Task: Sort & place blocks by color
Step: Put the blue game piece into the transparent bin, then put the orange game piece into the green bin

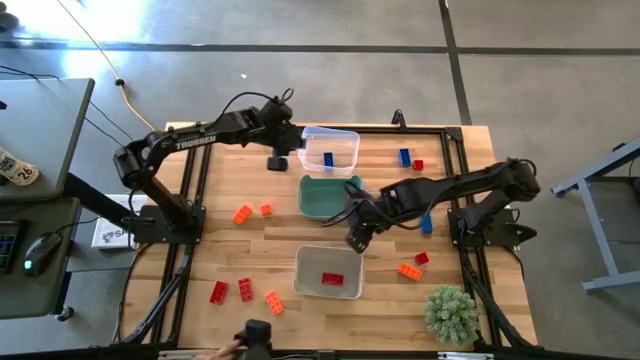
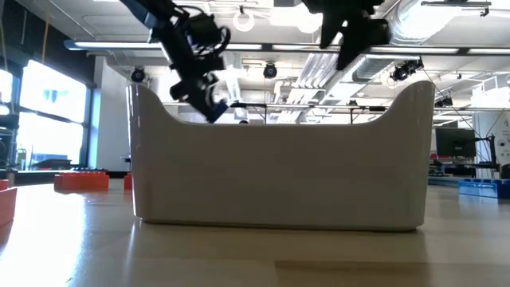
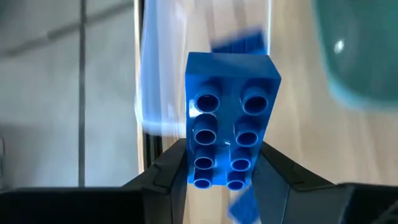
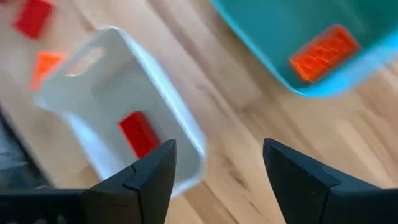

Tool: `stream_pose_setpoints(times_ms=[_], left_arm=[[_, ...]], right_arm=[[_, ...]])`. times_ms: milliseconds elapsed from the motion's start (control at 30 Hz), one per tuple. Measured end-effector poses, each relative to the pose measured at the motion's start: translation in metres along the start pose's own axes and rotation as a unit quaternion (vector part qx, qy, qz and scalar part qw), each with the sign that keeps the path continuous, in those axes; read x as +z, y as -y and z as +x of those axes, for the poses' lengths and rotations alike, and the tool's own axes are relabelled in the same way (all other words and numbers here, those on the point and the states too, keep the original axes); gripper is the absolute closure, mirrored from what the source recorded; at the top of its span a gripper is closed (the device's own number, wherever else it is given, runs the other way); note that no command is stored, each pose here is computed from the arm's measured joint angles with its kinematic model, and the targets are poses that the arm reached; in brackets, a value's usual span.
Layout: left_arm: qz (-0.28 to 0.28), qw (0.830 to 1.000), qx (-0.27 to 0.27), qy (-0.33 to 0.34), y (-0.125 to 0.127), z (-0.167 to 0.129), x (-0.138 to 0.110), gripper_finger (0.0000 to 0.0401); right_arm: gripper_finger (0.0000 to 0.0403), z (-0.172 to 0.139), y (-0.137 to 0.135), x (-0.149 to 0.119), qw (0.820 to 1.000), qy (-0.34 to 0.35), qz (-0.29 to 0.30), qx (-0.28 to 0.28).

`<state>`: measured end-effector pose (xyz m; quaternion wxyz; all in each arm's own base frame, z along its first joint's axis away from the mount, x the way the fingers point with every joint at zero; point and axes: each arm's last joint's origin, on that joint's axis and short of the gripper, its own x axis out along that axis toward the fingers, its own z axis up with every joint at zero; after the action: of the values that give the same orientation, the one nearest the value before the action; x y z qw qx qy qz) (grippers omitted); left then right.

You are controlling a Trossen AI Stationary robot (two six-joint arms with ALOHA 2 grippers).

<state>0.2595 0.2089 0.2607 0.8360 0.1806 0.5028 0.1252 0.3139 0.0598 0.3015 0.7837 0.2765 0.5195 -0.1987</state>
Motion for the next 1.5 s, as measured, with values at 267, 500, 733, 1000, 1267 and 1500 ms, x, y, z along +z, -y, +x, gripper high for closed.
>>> stream_pose_setpoints(times_ms=[267, 500, 733, 1000, 1267, 1500], left_arm=[[0.055, 0.997, 0.024, 0.052, 0.003, 0.012, 0.020, 0.0280], [0.055, 0.998, 0.016, 0.009, 0.005, 0.048, 0.012, 0.0277], [0.048, 0.999, -0.003, -0.010, 0.009, 0.075, 0.006, 0.0276], [0.052, 0.999, 0.001, -0.006, 0.014, 0.081, 0.011, 0.0275], [0.070, 0.997, 0.028, -0.008, 0.019, 0.081, 0.019, 0.0238], [0.080, 0.995, 0.052, -0.015, 0.028, 0.079, 0.029, 0.0189]], right_arm=[[0.0174, -0.003, 0.005, -0.003, 0.999, -0.003, 0.043, -0.030], [0.0174, -0.003, 0.003, -0.004, 0.998, -0.002, 0.065, -0.022], [0.0174, -0.003, -0.003, -0.012, 0.995, -0.024, 0.093, -0.006], [0.0174, -0.006, -0.014, -0.026, 0.994, -0.021, 0.103, -0.007], [0.0174, -0.004, -0.023, -0.041, 0.995, -0.035, 0.096, -0.010], [0.0174, 0.009, -0.028, -0.060, 0.993, -0.076, 0.072, -0.061]])
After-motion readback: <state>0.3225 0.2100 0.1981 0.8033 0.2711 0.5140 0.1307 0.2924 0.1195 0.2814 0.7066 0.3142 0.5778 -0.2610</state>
